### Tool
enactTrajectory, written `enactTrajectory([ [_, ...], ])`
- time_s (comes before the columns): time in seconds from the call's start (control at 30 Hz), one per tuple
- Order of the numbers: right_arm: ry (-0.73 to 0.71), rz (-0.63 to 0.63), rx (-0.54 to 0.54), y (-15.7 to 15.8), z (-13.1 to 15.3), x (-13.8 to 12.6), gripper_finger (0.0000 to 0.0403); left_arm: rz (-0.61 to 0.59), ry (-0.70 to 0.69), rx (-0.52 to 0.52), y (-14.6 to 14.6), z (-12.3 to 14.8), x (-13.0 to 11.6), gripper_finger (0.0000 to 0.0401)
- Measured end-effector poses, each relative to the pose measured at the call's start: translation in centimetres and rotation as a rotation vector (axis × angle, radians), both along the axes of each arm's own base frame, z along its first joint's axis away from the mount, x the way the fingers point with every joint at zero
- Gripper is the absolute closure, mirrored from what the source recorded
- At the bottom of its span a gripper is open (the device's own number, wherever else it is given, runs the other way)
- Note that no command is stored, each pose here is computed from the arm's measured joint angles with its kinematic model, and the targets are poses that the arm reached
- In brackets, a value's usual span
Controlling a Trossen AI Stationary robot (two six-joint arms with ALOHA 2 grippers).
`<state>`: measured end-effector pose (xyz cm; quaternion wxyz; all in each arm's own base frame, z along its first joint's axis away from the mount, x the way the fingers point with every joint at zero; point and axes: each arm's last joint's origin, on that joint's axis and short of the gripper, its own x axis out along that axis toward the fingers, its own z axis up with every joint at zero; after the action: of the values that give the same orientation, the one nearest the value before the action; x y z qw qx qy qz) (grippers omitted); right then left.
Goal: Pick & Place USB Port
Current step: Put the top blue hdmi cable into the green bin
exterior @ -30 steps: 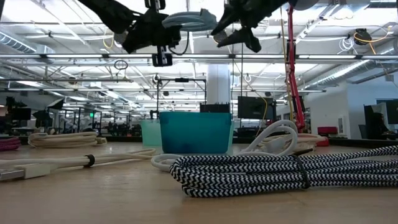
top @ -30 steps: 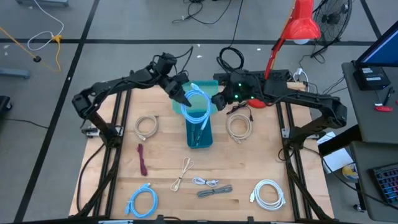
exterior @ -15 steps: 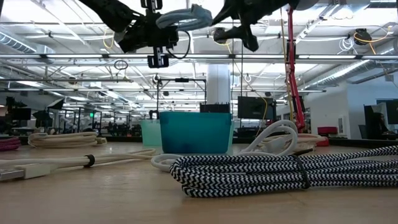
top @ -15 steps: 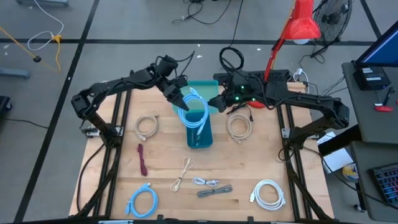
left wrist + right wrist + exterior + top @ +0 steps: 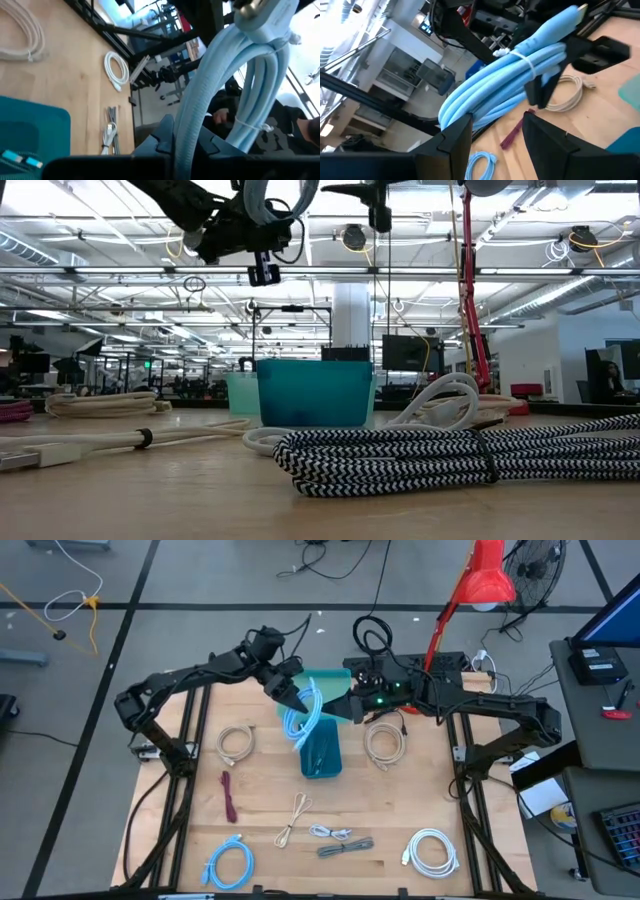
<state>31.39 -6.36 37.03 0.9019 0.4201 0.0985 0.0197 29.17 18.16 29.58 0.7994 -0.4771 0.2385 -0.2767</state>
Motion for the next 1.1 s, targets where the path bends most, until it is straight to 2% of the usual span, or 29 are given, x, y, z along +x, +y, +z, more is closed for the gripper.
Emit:
enactTrajectory([
  [0.23, -0.081, 0.02, 0.048, 0.8, 0.9, 0.3, 0.0229, 0.06, -0.012, 0.017, 0.7, 0.5, 0.1, 0.0391],
  [0.47, -0.091, 0.007, 0.076, 0.7, 1.0, 0.3, 0.0195, 0.072, -0.003, 0.017, 0.7, 0.4, 0.1, 0.0391],
  [0.7, -0.06, -0.124, 0.067, 0.2, 0.7, 0.2, 0.0185, 0.103, 0.018, 0.024, 0.4, 0.4, 0.4, 0.0391],
  [0.87, 0.023, -0.196, 0.078, -0.1, -0.2, 0.3, 0.0222, 0.109, 0.029, 0.019, 0.1, 0.7, 0.4, 0.0391],
  [1.1, 0.079, -0.21, 0.049, -0.1, -0.8, 0.2, 0.034, 0.134, 0.019, 0.028, -0.3, 2.1, -0.8, 0.0391],
])
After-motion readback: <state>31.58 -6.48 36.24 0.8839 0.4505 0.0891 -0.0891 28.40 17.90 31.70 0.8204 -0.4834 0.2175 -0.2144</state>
